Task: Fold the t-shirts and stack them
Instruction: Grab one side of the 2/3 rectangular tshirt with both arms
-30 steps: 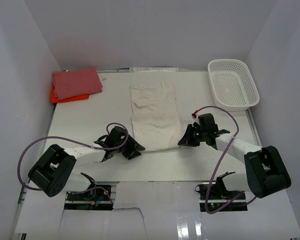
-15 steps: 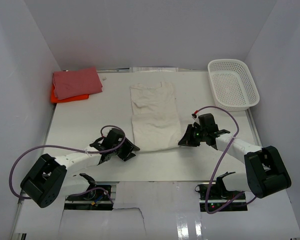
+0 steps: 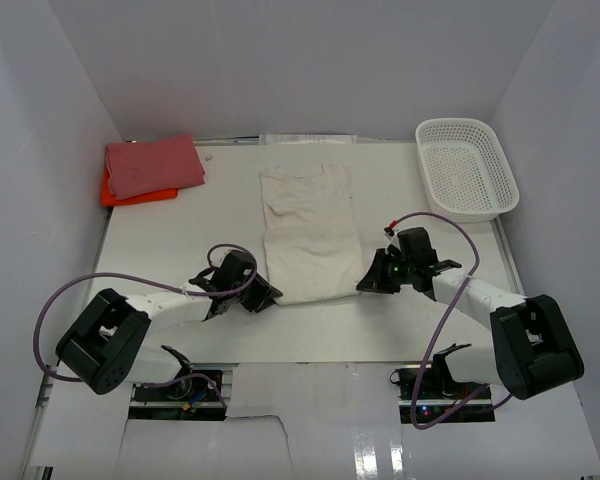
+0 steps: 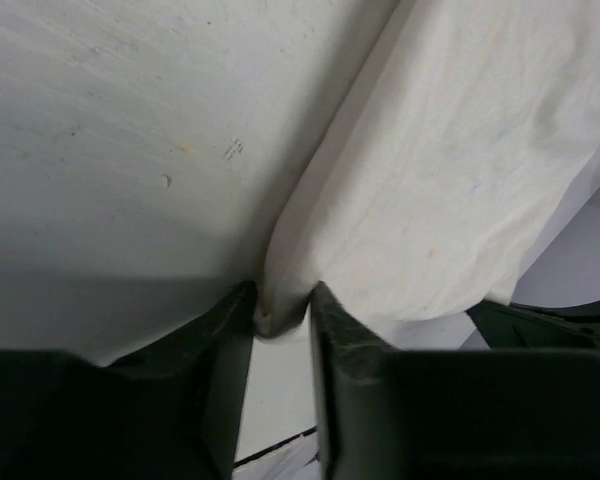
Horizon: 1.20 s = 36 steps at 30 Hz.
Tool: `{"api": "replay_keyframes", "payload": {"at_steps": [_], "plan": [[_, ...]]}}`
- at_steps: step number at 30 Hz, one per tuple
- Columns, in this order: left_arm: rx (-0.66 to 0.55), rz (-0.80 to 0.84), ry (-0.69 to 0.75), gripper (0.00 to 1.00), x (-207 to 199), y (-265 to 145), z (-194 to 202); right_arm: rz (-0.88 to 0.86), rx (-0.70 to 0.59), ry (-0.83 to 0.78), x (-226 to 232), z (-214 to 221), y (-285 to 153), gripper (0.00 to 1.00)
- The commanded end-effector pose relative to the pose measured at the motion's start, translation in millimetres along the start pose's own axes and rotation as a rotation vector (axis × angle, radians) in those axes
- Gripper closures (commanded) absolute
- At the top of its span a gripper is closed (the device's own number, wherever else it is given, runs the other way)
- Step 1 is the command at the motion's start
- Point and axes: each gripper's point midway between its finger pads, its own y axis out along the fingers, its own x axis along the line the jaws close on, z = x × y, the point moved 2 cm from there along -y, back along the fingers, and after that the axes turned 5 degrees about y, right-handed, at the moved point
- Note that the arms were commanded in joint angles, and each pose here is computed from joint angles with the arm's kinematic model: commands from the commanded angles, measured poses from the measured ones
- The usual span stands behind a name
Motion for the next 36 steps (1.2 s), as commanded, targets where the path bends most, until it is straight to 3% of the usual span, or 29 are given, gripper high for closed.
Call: {"api": "replay_keyframes", "payload": {"at_steps": [1,2,3,12,16,28,36], "plan": [[-0.018,-0.475,0.073,0.66,134,-1,11,-0.030,-0.021,-0.025,5,-4,-4,0.92],[-0.017,-0.469,0.075,0.80,133,-1,11,-0.030,-0.020,-0.025,5,-3,-4,0.92],[-0.016,-0.470,0.075,0.84,134,-1,11,-0.028,-0.021,-0.025,5,-3,-4,0.92],[0.011,-0.467,0.091,0.87,137,-11,16,-0.025,-0.020,-0.022,3,-2,-5,0.92],[0.019,-0.446,0.108,1.00,134,-16,17,-0.033,-0.005,-0.022,3,3,-7,0.92],[0.142,-0.336,0.302,1.00,98,-22,22,-0.056,0.090,0.002,-5,48,-12,0.92],[0.244,-0.190,0.337,1.00,61,-41,34,-0.064,0.138,-0.018,7,69,-31,0.92]]}}
